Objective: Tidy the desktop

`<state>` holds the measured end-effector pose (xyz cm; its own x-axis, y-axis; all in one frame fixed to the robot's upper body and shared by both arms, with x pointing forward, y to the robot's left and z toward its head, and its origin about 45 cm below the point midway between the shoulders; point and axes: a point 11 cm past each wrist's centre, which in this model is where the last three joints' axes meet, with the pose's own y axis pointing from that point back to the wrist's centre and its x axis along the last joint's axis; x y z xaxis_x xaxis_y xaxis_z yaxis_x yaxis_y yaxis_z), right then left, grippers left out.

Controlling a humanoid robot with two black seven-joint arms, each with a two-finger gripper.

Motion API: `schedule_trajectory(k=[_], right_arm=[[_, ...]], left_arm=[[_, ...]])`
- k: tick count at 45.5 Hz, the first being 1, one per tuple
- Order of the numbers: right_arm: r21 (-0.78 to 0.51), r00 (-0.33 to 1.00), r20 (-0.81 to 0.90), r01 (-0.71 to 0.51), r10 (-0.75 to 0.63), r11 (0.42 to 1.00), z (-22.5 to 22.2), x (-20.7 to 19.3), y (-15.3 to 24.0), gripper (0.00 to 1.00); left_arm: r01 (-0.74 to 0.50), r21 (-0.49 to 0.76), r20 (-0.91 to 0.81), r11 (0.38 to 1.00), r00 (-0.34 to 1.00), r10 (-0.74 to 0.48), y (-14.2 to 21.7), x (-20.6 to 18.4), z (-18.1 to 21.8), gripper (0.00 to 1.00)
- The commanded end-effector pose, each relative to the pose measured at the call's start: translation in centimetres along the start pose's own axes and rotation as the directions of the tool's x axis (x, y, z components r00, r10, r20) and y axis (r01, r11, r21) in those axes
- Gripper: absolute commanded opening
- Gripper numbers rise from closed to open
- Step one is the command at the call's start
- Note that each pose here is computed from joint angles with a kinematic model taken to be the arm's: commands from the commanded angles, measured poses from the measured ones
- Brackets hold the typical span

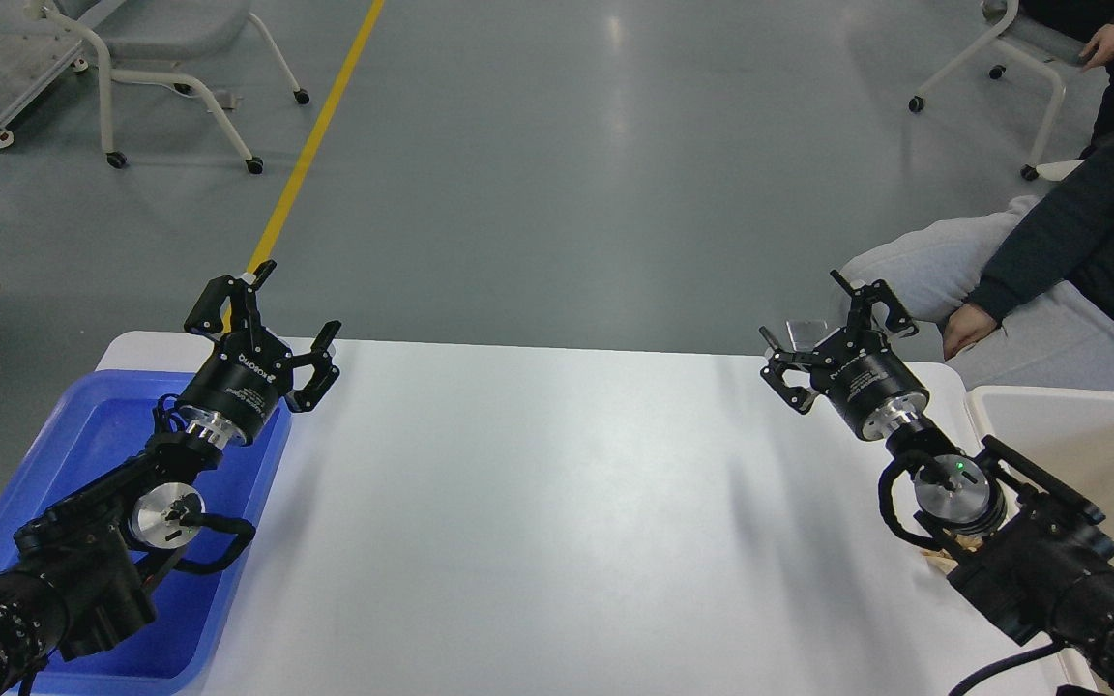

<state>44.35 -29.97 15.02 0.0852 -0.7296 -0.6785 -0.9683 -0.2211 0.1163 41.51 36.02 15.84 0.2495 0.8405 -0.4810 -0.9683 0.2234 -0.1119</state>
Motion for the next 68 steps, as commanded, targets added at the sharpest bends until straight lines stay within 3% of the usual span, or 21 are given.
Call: schedule_trajectory(k=[1,15,28,37,43,57,68], right_arm=[[0.014,0.971,-0.236,0.031,-0.027,0.999,-6.3,-0.4,-0.6,1.00],[0.050,0.934,-0.351,0.093,-0.070,0.994,-11.9,-1.9,0.2,1.00],[-0.182,0.732,-0.655,0.092,-0.191,0.979,-11.0,-2.9,3.3,1.00],[-0.294,0.495,-0.833,-0.014,-0.248,0.956,-13.6,-1.2,6.4,1.00],[-0.387,0.206,-0.914,-0.185,-0.349,0.903,-14.4,2.0,8.9,1.00],[-0.366,-0.305,-0.812,-0.397,-0.498,0.841,-13.7,7.9,13.4,1.00],[-0.432,-0.394,-0.724,-0.380,-0.566,0.818,-10.7,9.0,15.2,1.00]], left_arm=[[0.000,0.000,0.000,1.000,1.000,0.000,0.0,0.0,0.0,1.00],[0.000,0.000,0.000,1.000,1.000,0.000,0.0,0.0,0.0,1.00],[0.000,0.001,0.000,1.000,1.000,0.000,0.0,0.0,0.0,1.00],[0.000,0.001,0.000,1.000,1.000,0.000,0.0,0.0,0.0,1.00],[0.000,0.001,0.000,1.000,1.000,0.000,0.0,0.0,0.0,1.00],[0.001,0.004,0.001,1.000,1.000,-0.001,0.0,0.0,0.0,1.00],[0.002,0.003,0.001,1.000,1.000,-0.002,-0.1,-0.1,0.0,1.00]])
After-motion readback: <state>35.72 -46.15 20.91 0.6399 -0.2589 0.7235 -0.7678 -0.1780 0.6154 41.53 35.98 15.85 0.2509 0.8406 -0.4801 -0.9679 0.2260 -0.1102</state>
